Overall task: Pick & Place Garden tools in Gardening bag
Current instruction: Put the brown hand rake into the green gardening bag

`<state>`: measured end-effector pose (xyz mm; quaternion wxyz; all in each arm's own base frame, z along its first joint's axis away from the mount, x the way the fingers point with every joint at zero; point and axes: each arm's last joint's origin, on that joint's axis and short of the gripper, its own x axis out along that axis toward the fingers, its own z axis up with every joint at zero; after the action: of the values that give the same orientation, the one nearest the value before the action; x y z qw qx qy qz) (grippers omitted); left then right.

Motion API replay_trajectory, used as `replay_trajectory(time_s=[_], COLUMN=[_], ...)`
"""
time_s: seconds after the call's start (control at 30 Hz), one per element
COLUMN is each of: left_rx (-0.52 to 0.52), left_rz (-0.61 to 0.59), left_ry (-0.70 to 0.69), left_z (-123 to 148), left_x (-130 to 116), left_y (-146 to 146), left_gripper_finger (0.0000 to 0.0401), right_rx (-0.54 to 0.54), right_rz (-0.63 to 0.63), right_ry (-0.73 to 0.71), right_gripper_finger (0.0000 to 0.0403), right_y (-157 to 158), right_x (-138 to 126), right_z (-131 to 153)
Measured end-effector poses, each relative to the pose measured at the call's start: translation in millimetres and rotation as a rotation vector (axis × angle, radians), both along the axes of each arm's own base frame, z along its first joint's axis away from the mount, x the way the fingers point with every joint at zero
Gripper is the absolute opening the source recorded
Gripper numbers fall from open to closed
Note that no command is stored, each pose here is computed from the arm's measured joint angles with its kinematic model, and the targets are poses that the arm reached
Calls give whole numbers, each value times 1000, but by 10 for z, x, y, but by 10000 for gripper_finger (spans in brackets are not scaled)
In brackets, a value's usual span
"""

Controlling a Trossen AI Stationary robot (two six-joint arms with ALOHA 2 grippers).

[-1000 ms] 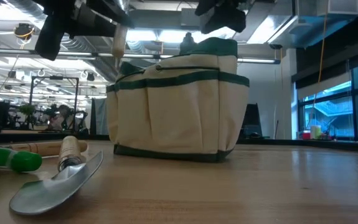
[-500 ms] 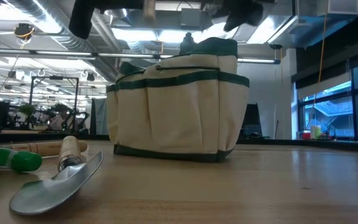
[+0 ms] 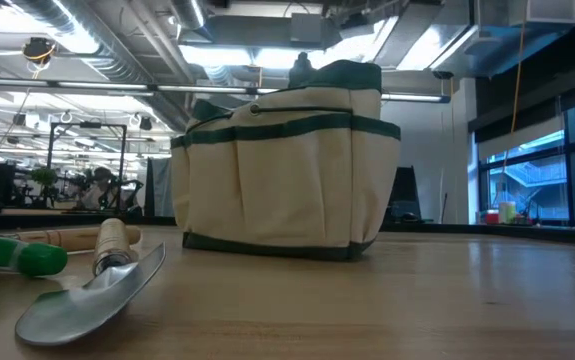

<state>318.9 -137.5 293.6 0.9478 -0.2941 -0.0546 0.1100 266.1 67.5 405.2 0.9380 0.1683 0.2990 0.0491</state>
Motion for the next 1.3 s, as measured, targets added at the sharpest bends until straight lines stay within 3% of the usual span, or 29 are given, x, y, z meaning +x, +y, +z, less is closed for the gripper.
replay_trajectory(time_s=[0.23,0.37,0.63,0.77,0.97,1.3], left_rx=[32,1,-54,-115,-93,-103], left_rz=[-330,-452,-585,-607,-729,-790], left_ry=[-199,-235,-598,-610,-648,-622], left_z=[190,145,-58,-186,-51,26], left_x=[121,151,-198,-284,-252,-192], left_y=[244,411,697,797,822,793], left_gripper_finger=[62,62,62,62,62,62], right_rx=[122,251,399,454,469,498], right_rz=[8,-17,10,-2,-22,45], right_ry=[-100,-270,-523,-578,-628,-682], right_gripper_finger=[238,238,238,238,238,238], right_y=[1,4,45,94,154,184], right_x=[-67,-56,-5,110,330,574], right_z=[-175,-209,-303,-411,-553,-607])
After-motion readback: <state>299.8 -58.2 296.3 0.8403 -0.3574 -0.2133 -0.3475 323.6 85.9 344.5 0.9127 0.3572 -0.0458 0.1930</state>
